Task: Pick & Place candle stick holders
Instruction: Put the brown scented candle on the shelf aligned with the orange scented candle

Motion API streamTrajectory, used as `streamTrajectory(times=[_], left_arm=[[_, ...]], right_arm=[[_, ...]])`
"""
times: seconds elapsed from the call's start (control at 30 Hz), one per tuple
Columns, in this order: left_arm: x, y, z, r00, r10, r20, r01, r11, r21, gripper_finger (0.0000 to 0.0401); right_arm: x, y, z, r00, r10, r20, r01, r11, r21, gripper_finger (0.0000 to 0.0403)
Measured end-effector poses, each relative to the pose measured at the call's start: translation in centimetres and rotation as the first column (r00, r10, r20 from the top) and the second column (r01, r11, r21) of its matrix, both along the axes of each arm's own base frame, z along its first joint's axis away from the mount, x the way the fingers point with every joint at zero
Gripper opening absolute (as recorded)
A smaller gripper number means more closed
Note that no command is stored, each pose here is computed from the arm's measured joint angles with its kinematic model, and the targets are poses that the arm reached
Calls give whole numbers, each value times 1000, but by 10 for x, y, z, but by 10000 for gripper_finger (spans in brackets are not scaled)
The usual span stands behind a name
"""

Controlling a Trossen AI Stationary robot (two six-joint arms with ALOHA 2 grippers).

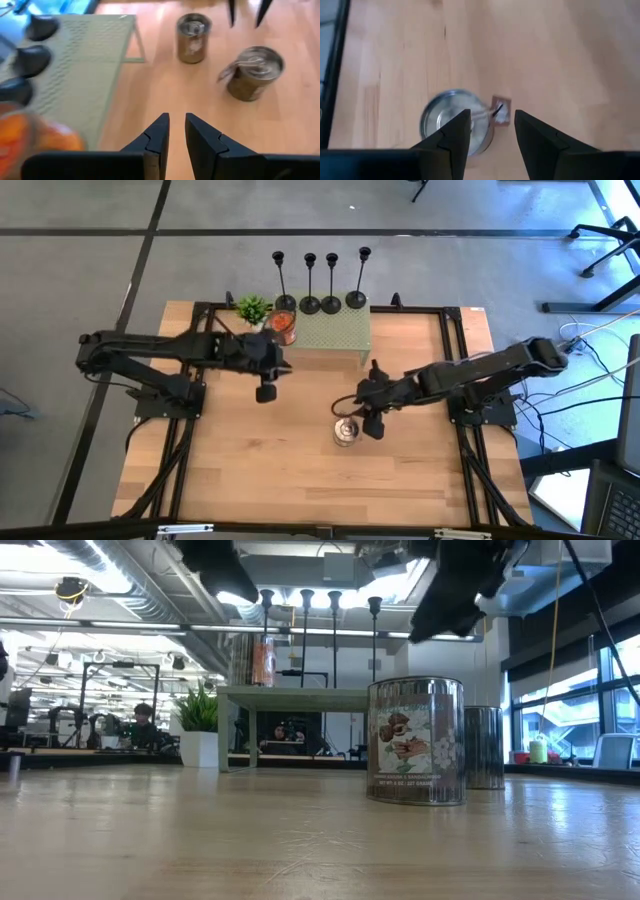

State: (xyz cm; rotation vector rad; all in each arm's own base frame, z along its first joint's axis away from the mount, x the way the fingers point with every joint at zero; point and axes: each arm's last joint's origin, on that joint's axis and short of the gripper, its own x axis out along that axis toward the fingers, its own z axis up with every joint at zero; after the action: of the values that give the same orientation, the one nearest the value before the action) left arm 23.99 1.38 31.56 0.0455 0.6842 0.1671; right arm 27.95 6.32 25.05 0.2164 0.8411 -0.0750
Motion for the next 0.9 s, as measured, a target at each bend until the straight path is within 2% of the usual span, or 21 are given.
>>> streamTrajectory(times=[0.13,0.37,0.57,0.67,0.9], left_arm=[[3,-14,-21,999,-50,20,50,999,-11,58],[1,-34,-46,998,-66,11,67,994,-91,58],[-1,-45,-51,994,-104,16,105,989,-101,58],[-1,-48,-51,993,-114,20,116,988,-100,58],[-1,-49,-51,993,-118,25,120,988,-100,58]], right_arm=[[9,3,-17,998,19,-64,-18,1000,15,158],[22,7,-52,981,7,-193,-2,1000,28,158],[28,8,-59,981,-51,-190,65,996,67,153],[29,9,-58,983,-43,-179,58,995,81,129],[30,9,-58,984,-35,-172,52,994,99,38]])
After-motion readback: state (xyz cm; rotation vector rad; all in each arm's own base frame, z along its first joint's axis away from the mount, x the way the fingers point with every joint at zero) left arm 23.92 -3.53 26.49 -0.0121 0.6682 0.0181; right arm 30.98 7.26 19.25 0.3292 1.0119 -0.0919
